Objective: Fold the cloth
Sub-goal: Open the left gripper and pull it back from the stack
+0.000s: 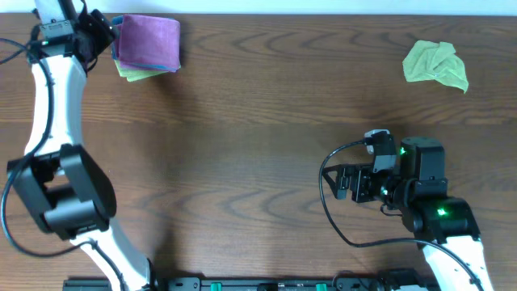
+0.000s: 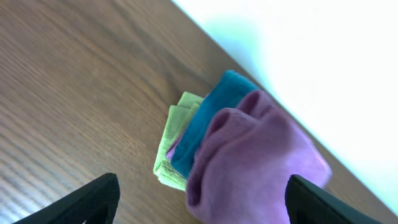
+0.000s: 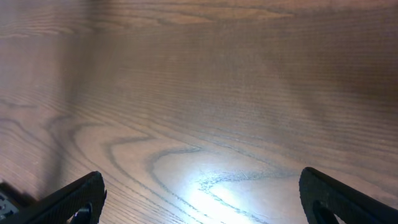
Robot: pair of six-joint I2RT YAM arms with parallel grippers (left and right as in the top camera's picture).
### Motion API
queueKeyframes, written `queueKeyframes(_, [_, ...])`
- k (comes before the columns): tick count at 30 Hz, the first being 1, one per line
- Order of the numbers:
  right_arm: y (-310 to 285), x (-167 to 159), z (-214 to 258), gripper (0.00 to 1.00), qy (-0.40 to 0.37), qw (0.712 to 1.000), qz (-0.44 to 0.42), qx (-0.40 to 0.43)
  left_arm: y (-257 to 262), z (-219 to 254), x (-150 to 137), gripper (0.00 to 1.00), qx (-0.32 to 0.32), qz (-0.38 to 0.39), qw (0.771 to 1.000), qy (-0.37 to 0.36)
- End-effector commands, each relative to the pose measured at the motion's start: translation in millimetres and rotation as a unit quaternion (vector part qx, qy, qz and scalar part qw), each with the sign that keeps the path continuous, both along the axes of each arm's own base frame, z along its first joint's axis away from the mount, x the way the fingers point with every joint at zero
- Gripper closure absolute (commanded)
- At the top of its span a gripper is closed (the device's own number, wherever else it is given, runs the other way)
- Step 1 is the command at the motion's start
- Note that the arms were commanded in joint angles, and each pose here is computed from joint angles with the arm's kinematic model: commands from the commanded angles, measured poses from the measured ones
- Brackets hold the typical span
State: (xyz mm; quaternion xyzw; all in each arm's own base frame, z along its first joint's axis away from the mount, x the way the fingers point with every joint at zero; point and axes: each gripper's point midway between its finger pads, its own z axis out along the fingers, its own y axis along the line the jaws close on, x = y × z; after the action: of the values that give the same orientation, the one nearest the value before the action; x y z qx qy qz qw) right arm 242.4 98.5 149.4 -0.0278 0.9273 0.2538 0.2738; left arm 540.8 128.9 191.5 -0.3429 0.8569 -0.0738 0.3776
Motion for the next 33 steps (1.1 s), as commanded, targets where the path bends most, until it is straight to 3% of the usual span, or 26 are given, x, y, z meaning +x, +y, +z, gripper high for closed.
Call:
queueKeyframes(1, [-1,-1,-2,0.01,0.006,1.0,-0.006,0.005,-3,28,-6,0.11,0.01,-0.017,1.0,-0.015])
queueKeyframes(11, [-1,-1,-2,0.01,0.006,1.0,-0.006,0.005,-56,24,-33,0.02,-0.041,-0.122,0.991,0.033])
queueKeyframes(22, [-1,-1,-2,0.01,0.006,1.0,-0.006,0.005,-125,24,-50,0.05,-0.143,-0.232,0.961,0.044])
queueKeyframes(27, [-1,-1,-2,0.01,0.006,1.0,-0.006,0.005,-123,20,-55,0.05,-0.135,-0.236,0.961,0.057])
queueKeyframes(33, [-1,-1,-2,0.01,0.006,1.0,-0.006,0.005,-147,9,-73,0.05,-0.103,-0.308,0.942,0.092])
